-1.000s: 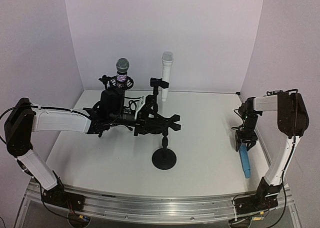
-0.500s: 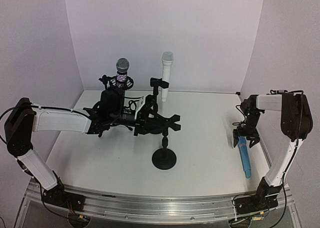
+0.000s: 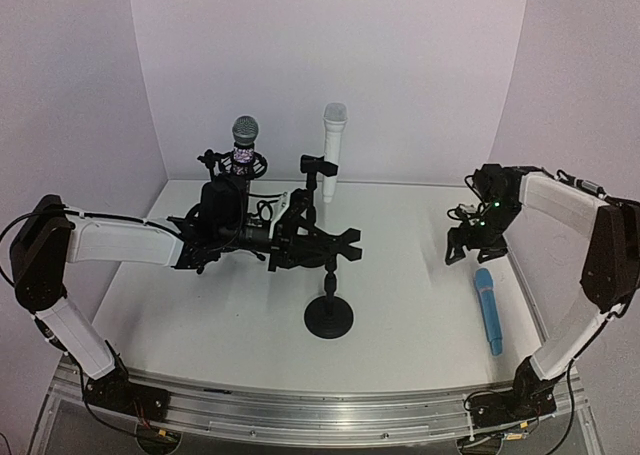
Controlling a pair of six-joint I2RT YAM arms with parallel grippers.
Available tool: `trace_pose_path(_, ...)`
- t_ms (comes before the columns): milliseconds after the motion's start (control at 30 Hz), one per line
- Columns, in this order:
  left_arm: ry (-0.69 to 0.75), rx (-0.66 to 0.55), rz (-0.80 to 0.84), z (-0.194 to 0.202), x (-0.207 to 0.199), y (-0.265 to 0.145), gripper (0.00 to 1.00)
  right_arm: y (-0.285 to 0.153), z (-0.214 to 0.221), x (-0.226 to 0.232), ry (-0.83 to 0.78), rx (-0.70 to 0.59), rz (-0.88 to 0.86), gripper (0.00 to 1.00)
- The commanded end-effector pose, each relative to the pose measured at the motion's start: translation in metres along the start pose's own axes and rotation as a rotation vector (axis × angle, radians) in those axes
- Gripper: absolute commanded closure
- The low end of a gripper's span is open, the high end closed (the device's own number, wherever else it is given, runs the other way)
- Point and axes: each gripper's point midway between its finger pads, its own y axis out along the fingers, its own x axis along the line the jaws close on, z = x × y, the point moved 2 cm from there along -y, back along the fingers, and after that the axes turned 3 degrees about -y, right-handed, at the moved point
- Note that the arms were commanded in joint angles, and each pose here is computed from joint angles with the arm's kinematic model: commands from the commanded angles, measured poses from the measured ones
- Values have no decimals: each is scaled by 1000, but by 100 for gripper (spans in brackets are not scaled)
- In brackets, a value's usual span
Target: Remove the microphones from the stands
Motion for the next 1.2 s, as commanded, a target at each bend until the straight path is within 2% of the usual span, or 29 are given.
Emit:
trace_pose_path(0,63,-81,8,-21,1,-2,64,-29,-13,71,-253,-151,-165,9)
trace_pose_path(200,65,-90,18,-23,-3,-5,39,-56,-26,110,-353,-322,-289,9)
trace_pose_path(433,65,-100,20,-27,-6,-7,25,-75,-17,145,-521,-438,-400,9)
trace_pose_path(533,77,-112,1,-34,-7,-14,10,-81,-2,170,-668,-585,-521,10)
trace_pose_path(600,96,-128,-18,-40,-11,-22,1,-93,4,189,-764,-773,-610,9)
trace_pose_path(700,93,-142,-62,-47,-14,-36,0,-86,14,203,-812,-957,-645,10)
trace_pose_path(733,81,-144,-80,-49,-15,-41,0,-84,12,207,-805,-983,-632,11)
trace_pose_path(833,39,-146,-131,-50,-18,-54,0,-71,15,234,-850,-1018,-602,14)
trace_pose_path(933,-11,-133,-207,-44,-15,-64,0,-65,9,260,-866,-1081,-647,14)
trace_pose_path(1167,-128,-97,-352,-18,-8,-86,1,-39,6,311,-931,-1076,-761,15)
